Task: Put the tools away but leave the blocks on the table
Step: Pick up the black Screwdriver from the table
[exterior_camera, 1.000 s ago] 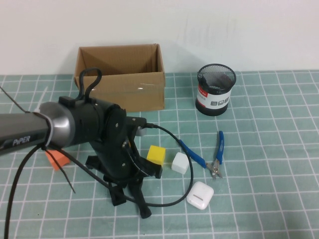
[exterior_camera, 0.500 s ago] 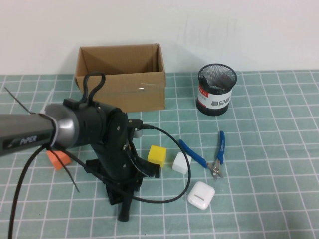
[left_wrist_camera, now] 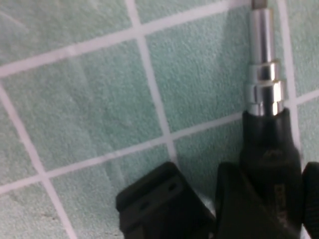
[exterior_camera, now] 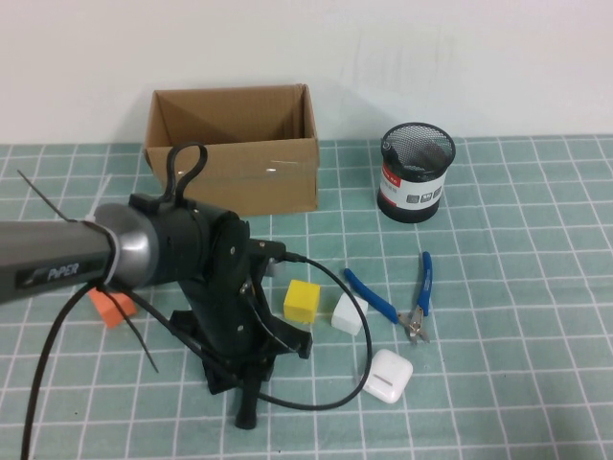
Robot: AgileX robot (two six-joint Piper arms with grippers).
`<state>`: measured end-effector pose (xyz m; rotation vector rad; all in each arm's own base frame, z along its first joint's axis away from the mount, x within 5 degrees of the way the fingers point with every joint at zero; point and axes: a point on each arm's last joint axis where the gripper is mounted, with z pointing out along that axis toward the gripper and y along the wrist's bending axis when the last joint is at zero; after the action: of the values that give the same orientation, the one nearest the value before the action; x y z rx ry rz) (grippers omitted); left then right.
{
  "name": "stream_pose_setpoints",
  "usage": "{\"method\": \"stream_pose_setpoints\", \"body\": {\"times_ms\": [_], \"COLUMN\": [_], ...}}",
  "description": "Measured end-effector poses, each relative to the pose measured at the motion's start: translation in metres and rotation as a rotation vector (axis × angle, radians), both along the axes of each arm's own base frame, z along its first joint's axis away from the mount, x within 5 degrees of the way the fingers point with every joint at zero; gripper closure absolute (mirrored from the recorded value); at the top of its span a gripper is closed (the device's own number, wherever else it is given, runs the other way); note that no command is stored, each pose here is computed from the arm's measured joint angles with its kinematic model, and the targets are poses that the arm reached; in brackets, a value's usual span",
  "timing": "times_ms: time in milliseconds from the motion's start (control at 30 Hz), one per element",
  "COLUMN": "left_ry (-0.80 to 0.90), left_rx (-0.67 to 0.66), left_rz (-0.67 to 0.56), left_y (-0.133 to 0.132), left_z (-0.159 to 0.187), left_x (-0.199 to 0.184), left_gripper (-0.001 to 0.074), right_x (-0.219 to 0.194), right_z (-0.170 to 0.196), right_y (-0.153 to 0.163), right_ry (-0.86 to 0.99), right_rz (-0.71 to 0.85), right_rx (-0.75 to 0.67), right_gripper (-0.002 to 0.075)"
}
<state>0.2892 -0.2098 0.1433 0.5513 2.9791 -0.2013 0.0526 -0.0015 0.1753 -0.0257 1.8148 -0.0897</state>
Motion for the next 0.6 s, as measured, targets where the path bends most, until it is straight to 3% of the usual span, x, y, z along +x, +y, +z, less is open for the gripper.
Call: {"method": "stream_pose_setpoints", "body": {"times_ms": [133, 367, 600], "left_ry": [0.002, -0.02, -0.179], "left_rx": [0.003, 0.006, -0.068], "left_rz": [-0.022, -0.117, -0.2], "left_y": [-0.001, -0.001, -0.002], "left_z": [-0.001, 0.001, 0.058], "left_x": [-0.001, -0.001, -0.011], "left_gripper": [0.0558, 0.0558, 0.0558], "right_x": [0.0, 0.0, 0.0], "right_z": [0.0, 0.0, 0.0], "right_y": [0.0, 0.0, 0.0], "right_ry": [0.0, 0.0, 0.0], "right_rz": [0.0, 0.0, 0.0], "right_rx": [0.0, 0.0, 0.0], "right_gripper": [0.0733, 0.0733, 0.0733]}}
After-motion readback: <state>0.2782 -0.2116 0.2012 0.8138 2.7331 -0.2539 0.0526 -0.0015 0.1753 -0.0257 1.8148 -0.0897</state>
